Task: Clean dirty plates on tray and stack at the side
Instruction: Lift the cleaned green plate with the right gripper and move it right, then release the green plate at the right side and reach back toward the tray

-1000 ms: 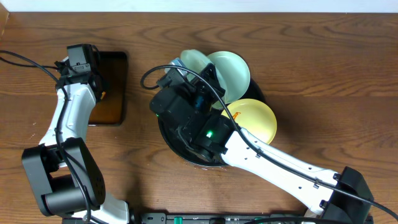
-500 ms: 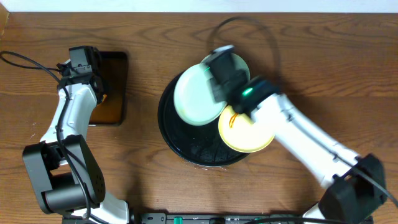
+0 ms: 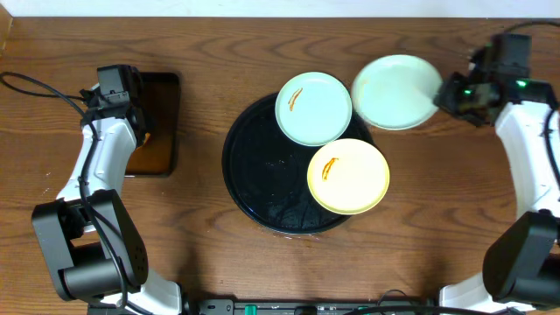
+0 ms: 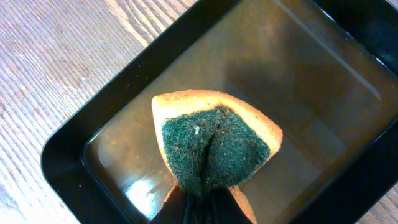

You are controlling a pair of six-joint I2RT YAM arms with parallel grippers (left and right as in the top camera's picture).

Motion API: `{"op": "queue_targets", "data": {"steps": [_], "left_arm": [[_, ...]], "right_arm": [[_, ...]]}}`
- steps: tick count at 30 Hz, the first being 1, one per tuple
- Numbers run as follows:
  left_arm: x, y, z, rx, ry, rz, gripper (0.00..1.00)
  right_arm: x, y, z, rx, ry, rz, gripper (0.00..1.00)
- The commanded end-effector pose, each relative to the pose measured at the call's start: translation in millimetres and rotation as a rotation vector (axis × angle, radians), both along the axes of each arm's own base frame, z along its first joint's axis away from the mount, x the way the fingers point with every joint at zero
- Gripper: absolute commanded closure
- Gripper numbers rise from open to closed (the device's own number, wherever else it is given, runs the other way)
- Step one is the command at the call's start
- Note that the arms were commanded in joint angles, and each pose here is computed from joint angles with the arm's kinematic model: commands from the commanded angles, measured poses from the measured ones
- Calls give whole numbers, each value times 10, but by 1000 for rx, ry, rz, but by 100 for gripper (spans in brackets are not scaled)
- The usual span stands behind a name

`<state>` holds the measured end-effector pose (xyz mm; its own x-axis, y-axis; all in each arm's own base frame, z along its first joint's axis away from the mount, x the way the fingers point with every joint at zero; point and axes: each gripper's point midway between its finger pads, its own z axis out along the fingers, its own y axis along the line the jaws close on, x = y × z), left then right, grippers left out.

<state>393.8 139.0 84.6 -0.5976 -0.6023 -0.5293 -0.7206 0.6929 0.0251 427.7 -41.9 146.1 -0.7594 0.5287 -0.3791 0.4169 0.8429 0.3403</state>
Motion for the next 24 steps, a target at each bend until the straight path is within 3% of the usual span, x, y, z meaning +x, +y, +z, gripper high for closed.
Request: {"op": "queue_targets", "data": {"steps": [1,7,10,18,21,24], "left_arm": [[-43,27,-61,10,25,4,92],[-50,26,-65,9,28,4,92],[-49,26,-64,9,28,4,92],[-62,14,-72,2,33,2,92],[-59,11,-72,0,32,1,91],[-83,-60,-111,-38,45,-13,92]], "right_arm": [[-115,-434,-174,-116,25,-111,99],[-142,-719,-338,-139,1,-191,98],[-123,-618,-345,-70,-11,-165,81],[-16,663,98,349,-161,321,44],[-93,1120,141,300,-110,438,25],[-131,1588,133,228,-74,483,19]]}}
